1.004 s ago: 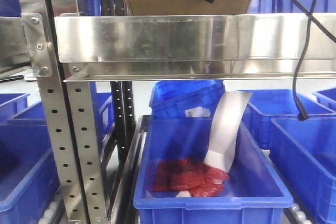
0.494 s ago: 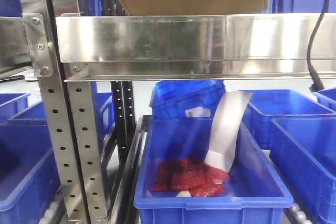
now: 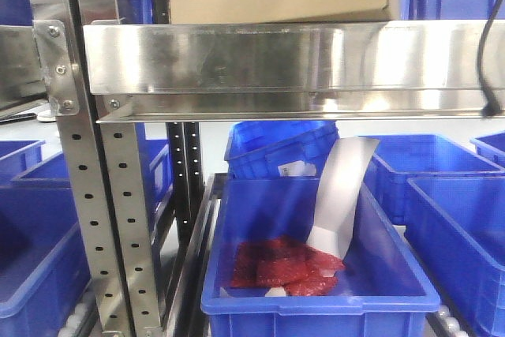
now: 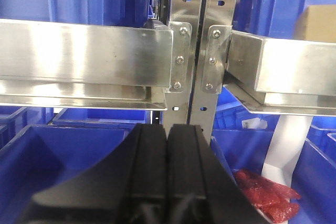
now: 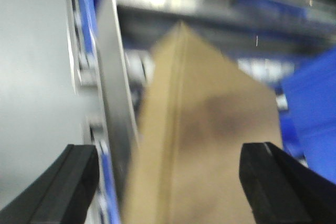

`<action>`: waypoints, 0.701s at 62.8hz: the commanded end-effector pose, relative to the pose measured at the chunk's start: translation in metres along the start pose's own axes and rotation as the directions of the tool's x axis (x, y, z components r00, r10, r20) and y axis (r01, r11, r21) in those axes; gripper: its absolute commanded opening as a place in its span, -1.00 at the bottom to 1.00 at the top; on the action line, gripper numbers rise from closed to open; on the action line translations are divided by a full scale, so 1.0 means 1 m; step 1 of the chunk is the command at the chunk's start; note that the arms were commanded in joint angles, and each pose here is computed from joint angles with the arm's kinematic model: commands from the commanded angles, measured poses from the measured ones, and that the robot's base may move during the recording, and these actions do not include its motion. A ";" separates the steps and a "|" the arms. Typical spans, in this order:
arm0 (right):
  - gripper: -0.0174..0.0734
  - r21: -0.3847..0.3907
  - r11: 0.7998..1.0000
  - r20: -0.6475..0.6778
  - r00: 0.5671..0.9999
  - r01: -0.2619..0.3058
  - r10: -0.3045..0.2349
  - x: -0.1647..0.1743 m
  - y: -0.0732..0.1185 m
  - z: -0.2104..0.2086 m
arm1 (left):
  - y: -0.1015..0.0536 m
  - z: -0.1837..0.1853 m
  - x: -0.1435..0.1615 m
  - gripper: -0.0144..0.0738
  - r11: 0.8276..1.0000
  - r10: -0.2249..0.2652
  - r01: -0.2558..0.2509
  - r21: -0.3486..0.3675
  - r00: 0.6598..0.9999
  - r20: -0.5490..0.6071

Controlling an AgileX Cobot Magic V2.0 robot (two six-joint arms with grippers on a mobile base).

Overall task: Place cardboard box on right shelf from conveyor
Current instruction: 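Lower the box onto the upper shelf with the right gripper, then open the right gripper and release the box on the shelf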

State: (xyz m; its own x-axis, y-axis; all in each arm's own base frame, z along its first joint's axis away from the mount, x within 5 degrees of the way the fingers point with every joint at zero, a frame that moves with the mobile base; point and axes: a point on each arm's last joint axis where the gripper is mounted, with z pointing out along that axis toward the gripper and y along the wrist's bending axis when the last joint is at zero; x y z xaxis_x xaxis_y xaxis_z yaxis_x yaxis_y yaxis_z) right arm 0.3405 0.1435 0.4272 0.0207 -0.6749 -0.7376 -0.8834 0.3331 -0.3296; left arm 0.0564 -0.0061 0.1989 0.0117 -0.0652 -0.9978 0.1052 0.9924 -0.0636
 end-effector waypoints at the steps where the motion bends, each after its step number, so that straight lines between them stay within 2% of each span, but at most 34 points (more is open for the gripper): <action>1: 0.78 0.081 0.994 0.156 0.986 -0.075 0.062 -0.031 0.007 -0.042 | 0.000 -0.001 -0.010 -0.94 1.000 -0.016 0.016 0.000 0.994 0.104; 5: 0.78 0.095 0.980 0.180 0.971 -0.177 0.158 -0.033 0.006 -0.053 | 0.000 -0.001 -0.010 -0.94 1.000 -0.016 0.016 0.000 0.994 0.104; 9: 0.77 0.093 0.950 0.196 0.941 -0.298 0.276 -0.031 0.004 -0.061 | 0.000 -0.001 -0.010 -0.94 1.000 -0.016 0.016 0.000 0.994 0.104; 12: 0.77 0.089 0.914 0.204 0.905 -0.396 0.373 -0.028 0.001 -0.066 | 0.000 -0.001 -0.010 -0.94 1.000 -0.016 0.016 0.000 0.994 0.104; 14: 0.75 0.085 0.894 0.207 0.885 -0.440 0.416 -0.027 0.001 -0.068 | 0.000 -0.001 -0.010 -0.94 1.000 -0.016 0.016 0.000 0.994 0.104; 16: 0.71 0.084 0.866 0.202 0.859 -0.493 0.470 -0.024 0.000 -0.070 | 0.000 -0.001 -0.010 -0.94 1.000 -0.016 0.016 0.000 0.994 0.104; 19: 0.63 0.093 0.838 0.194 0.836 -0.537 0.514 -0.021 0.001 -0.072 | 0.000 -0.001 -0.010 -0.94 1.000 -0.016 0.016 0.000 0.994 0.104; 23: 0.44 0.109 0.812 0.172 0.815 -0.574 0.553 -0.016 0.005 -0.073 | 0.000 -0.001 -0.010 -0.94 1.000 -0.016 0.016 0.000 0.994 0.104; 36: -0.46 0.143 0.768 0.143 0.781 -0.625 0.608 0.005 0.016 -0.077 | 0.000 -0.001 -0.010 -0.94 1.000 -0.016 0.016 0.000 0.994 0.104; 37: -0.51 0.148 0.761 0.145 0.775 -0.632 0.615 0.007 0.017 -0.077 | 0.000 -0.001 -0.010 -0.94 1.000 -0.016 0.016 0.000 0.994 0.104; 40: -0.47 0.168 0.734 0.171 0.752 -0.658 0.636 0.013 0.019 -0.080 | 0.000 -0.001 -0.010 -0.94 1.000 -0.016 0.016 0.000 0.994 0.104; 42: -0.47 0.181 0.711 0.191 0.734 -0.679 0.652 0.016 0.020 -0.082 | 0.000 -0.001 -0.010 -0.94 1.000 -0.016 0.016 0.000 0.994 0.104; 44: -0.47 0.201 0.681 0.222 0.710 -0.705 0.669 0.021 0.022 -0.085 | 0.000 -0.001 -0.010 -0.94 1.000 -0.016 0.016 0.000 0.994 0.104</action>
State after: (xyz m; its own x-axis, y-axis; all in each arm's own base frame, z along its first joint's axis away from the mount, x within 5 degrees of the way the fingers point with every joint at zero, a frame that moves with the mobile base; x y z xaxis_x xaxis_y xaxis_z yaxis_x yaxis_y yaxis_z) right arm 0.2972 0.0917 0.4335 -0.5539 -0.2420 -0.7966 -0.5885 0.7906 0.1691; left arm 0.0564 -0.0061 0.1989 0.0117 -0.0652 -0.9978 0.1052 0.9924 -0.0636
